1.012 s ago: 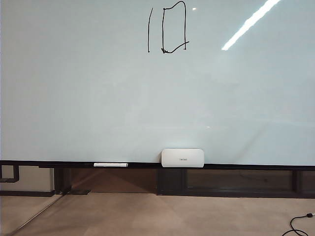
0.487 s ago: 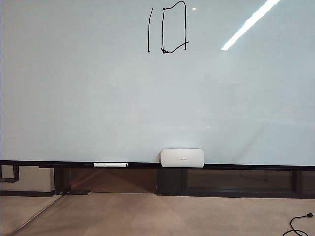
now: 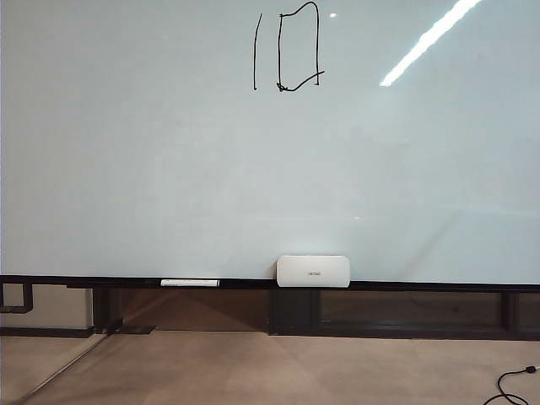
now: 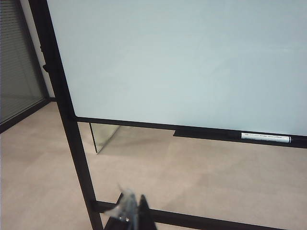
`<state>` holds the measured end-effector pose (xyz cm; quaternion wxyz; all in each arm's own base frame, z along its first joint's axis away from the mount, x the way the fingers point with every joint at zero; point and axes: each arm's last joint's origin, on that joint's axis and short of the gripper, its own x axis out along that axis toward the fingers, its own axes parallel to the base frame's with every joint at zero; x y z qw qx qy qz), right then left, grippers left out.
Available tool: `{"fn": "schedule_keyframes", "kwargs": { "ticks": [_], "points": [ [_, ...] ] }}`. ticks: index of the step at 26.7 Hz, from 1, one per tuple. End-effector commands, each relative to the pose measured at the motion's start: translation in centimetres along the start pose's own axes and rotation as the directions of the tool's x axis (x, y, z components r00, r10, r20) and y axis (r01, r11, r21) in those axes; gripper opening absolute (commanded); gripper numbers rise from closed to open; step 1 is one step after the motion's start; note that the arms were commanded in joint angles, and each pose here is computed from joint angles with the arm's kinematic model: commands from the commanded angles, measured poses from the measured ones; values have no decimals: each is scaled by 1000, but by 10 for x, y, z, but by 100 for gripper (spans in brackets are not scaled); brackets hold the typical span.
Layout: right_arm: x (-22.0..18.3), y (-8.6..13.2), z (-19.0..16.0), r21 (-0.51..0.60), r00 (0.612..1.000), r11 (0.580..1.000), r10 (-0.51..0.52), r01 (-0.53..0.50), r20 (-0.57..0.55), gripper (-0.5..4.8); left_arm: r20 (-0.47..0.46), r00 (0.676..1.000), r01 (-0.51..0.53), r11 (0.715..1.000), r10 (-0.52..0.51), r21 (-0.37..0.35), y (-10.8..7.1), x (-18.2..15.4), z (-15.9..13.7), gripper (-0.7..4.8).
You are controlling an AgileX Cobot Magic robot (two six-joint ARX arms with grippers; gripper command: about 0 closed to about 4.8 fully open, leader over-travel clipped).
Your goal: Reach to the right to find the marker pen, pick it up, and write the number 10 on the whiteboard.
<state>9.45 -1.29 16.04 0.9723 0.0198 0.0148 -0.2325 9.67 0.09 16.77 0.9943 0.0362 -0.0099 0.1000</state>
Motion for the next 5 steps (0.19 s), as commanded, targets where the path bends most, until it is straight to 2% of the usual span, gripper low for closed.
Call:
{"fn": "schedule_keyframes", "kwargs": {
  "ticks": [1, 5],
  "points": [
    [0, 0, 2, 5, 1000, 1000, -2, 2, 15, -1, 9, 1000, 1, 1000, -1, -3, 0, 0, 2, -5],
    [0, 0, 2, 5, 1000, 1000, -2, 2, 15, -1, 9, 1000, 1, 1000, -1, -3, 0, 0, 2, -6]
  ]
}}
